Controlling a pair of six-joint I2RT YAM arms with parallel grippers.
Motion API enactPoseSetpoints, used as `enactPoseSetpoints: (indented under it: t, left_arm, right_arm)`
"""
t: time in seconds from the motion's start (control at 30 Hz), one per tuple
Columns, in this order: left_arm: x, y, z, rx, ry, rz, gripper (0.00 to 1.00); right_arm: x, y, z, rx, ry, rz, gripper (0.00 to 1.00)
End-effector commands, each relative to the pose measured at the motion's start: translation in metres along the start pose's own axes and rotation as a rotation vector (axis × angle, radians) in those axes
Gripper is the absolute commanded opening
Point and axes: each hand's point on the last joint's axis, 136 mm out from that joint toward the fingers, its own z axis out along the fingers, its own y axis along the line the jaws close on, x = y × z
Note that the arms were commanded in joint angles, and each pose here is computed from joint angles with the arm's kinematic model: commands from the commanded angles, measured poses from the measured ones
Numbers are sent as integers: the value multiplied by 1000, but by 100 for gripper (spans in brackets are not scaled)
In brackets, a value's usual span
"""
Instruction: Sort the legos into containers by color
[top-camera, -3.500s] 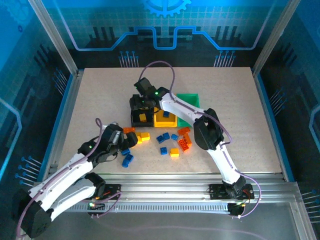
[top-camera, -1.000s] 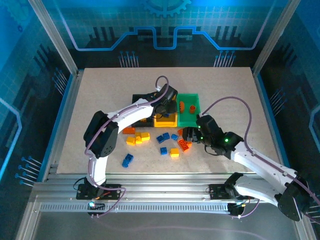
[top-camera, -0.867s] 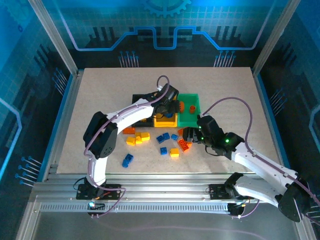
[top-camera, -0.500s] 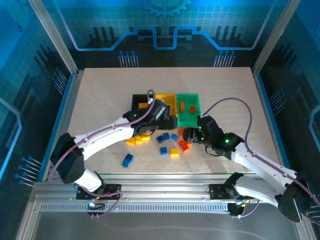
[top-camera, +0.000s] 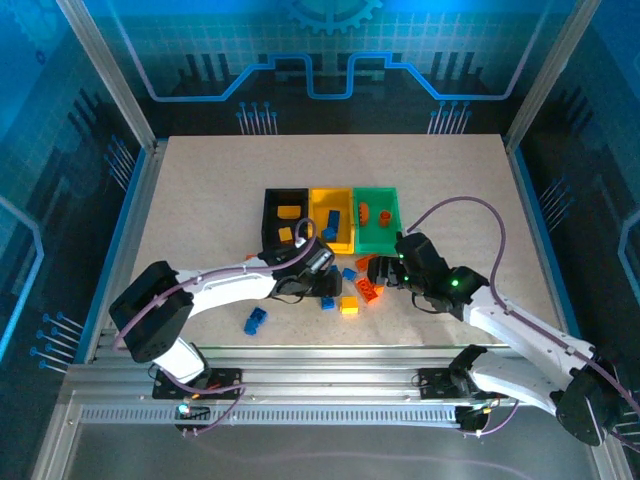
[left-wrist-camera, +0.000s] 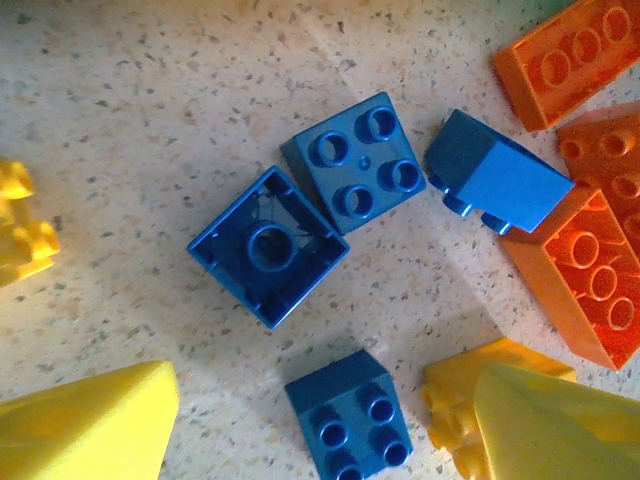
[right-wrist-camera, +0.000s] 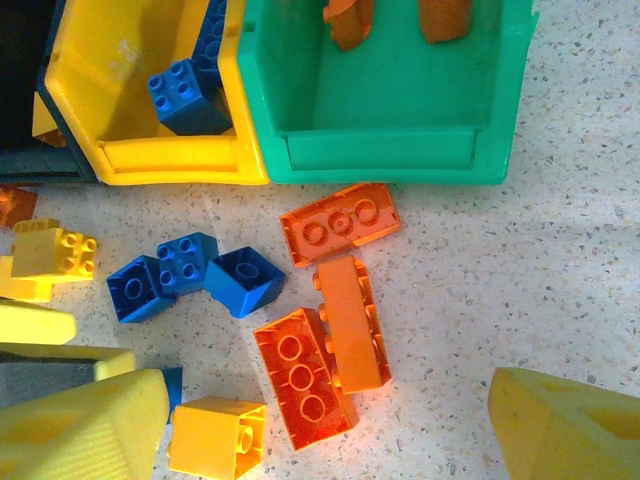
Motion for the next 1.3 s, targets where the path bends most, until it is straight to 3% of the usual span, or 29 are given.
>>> enactPoseSetpoints:
  t: [0.0,0.47,0.77,0.93,1.1,1.27]
  left_arm:
    - [9,-9,11,39,35,-9,77]
    - [51,9,31,-98,144,69,59]
    - [48,15,22,-127,119,77,34]
    - [16,-9,-11,-55,14,70,28]
    - [-54,-27,-43,18,-130,5,28]
    - [-122,-23,-43,-41,-220,-17,28]
  right_arm:
    - [-4,-11,-4,36,-25,29,85]
    - [-1,-16,-1,44,-15,36,85]
    - [-3,-16,-5,40,-23,43,85]
    - [-3,-18,-5,46,-28,55,85]
    - [-1,-21,-4,56,-25,69,85]
    - [-1,-23,-4,60,-22,74,85]
